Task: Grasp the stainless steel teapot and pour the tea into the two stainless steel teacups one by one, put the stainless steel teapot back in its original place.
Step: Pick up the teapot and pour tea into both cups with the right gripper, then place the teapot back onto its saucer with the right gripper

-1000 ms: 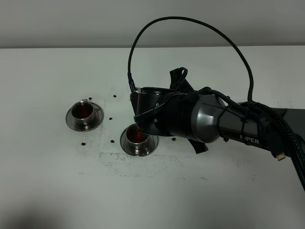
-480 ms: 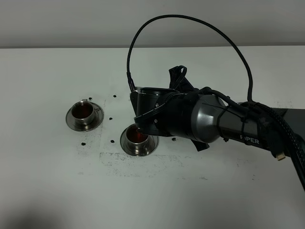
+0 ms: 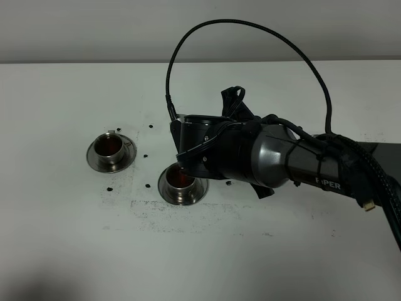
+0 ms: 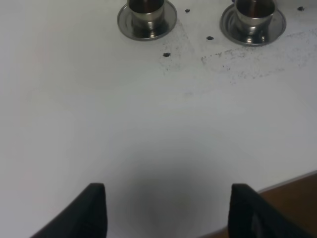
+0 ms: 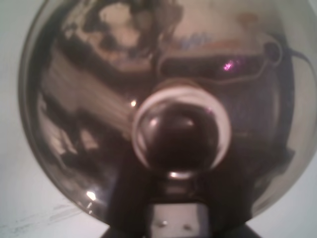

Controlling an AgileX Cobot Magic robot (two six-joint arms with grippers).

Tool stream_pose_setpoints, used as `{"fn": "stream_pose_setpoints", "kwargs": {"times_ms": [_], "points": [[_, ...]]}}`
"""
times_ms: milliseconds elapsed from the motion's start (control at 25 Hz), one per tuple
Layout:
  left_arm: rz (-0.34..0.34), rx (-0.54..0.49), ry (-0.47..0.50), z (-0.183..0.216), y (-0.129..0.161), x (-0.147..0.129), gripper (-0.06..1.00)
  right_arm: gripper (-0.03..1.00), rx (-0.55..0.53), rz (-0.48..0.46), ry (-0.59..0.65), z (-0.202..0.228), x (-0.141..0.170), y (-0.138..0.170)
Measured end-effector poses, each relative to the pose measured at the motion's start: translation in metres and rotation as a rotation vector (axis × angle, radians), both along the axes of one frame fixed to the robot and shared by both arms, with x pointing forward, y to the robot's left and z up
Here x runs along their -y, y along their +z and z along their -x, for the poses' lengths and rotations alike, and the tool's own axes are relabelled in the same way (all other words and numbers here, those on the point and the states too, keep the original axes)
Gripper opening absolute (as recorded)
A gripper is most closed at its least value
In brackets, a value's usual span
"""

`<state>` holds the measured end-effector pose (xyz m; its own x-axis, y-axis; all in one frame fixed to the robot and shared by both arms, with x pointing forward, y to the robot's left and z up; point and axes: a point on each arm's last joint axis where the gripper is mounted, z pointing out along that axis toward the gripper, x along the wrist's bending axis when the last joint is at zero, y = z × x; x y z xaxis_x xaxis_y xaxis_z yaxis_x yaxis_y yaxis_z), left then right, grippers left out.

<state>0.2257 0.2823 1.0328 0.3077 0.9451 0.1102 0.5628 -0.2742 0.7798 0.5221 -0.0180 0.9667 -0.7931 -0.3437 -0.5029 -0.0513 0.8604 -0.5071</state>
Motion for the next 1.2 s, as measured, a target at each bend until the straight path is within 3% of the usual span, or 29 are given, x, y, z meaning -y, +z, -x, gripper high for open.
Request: {"fn": "stream_pose_setpoints", "kwargs": {"times_ms": [600,1080,1200], "points": [[0.000,0.000,0.000,0.000,0.000,0.000,0.52,0.17,-0.016,-0.017,-0.007,0.001,-0.001,-0.001],[-0.001,0.000,0.001,0.000,0.000,0.000,0.52,0.17,-0.061,-0.172,-0.106,0.005,-0.010,0.013],[-0.001,0.000,0.001,0.000,0.000,0.000,0.52,0.17,-0.015,-0.300,-0.197,0.008,-0.010,0.027]]}}
